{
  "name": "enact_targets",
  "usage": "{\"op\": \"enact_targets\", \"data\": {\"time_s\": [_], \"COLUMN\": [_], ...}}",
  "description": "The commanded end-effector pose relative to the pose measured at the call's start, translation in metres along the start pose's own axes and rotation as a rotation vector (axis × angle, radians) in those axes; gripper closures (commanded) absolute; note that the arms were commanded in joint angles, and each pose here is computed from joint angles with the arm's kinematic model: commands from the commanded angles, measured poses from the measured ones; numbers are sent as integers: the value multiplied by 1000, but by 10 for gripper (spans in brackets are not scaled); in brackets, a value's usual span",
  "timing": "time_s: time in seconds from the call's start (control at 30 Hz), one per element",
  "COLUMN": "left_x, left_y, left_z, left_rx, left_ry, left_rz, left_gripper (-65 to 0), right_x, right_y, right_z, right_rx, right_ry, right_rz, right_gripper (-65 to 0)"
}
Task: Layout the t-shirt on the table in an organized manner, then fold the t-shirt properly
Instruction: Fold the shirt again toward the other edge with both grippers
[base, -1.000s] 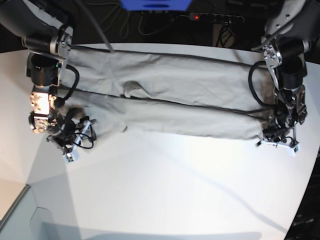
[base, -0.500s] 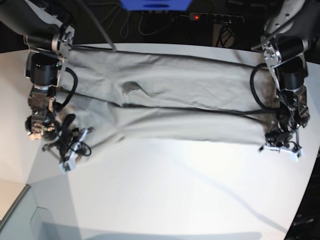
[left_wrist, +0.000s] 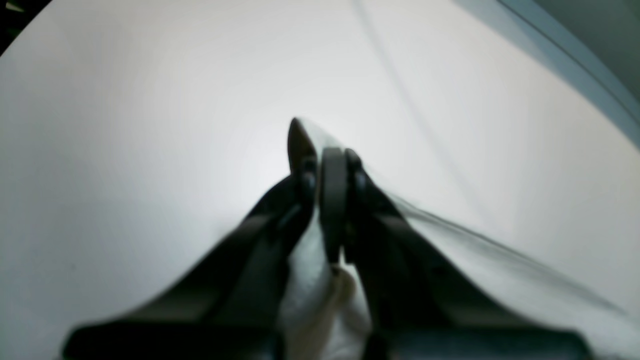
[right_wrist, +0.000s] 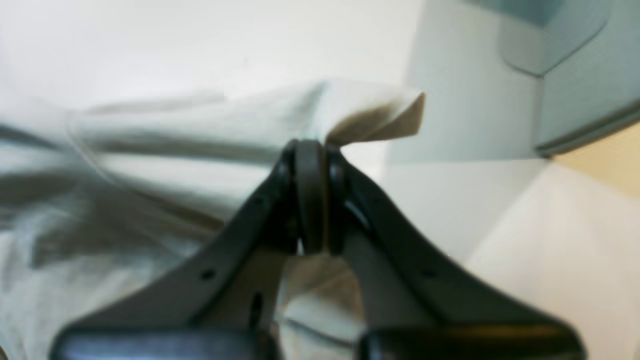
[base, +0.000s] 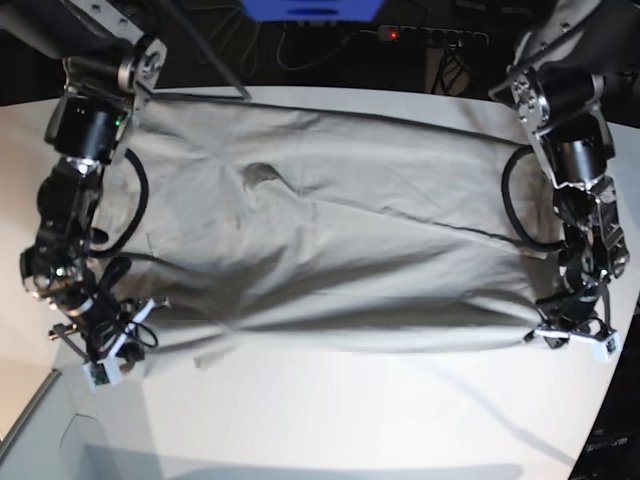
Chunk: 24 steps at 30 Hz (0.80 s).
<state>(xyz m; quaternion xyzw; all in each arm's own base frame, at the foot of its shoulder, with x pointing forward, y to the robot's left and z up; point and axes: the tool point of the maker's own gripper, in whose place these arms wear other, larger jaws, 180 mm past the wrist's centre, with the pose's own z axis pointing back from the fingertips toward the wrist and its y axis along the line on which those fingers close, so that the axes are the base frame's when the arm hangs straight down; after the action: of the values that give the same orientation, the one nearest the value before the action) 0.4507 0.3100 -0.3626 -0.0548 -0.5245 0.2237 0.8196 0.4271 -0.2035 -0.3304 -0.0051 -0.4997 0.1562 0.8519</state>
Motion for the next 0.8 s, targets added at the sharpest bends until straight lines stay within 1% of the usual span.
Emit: {"op": "enact_targets", "data": {"time_s": [0.0,0.07,0.17,0.27,0.37,0.43,0.53,0.7,0.77], "left_x": [36,34,28,12,1,-1,-1,0,-5], "left_y": [-6,-4,-3,3,10,13,15,17,19], "left_z": [1,3,4,7,11,16,30,53,60], "left_rx": [-17,-14,-13,-3,6,10,5,-41,-53], "left_ry": [-91,-88,-83,-56,-37,-41,-67,-112,-114], "left_rz": [-9,-16,-16,-17,-21,-35,-54,33,63], "left_gripper": [-1,-1,-1,-1,-1,-1,-1,-1,-1], "right_x": [28,27,19,-2,-13,-20,-31,-42,-48], "right_y": [2,6,20,31,41,48,69,85,87], "right_z": [6,17,31,46,64,76,91,112,121], "right_rx": [1,-10,-12,-12,-17,-17,2,5,1], "right_ry": [-87,-99,-108,-83,-74,-64,-53,-36,-22], "right_rz": [19,36,35,43,55,66,50,37,37], "right_gripper": [0,0,0,0,0,0,0,0,0]}}
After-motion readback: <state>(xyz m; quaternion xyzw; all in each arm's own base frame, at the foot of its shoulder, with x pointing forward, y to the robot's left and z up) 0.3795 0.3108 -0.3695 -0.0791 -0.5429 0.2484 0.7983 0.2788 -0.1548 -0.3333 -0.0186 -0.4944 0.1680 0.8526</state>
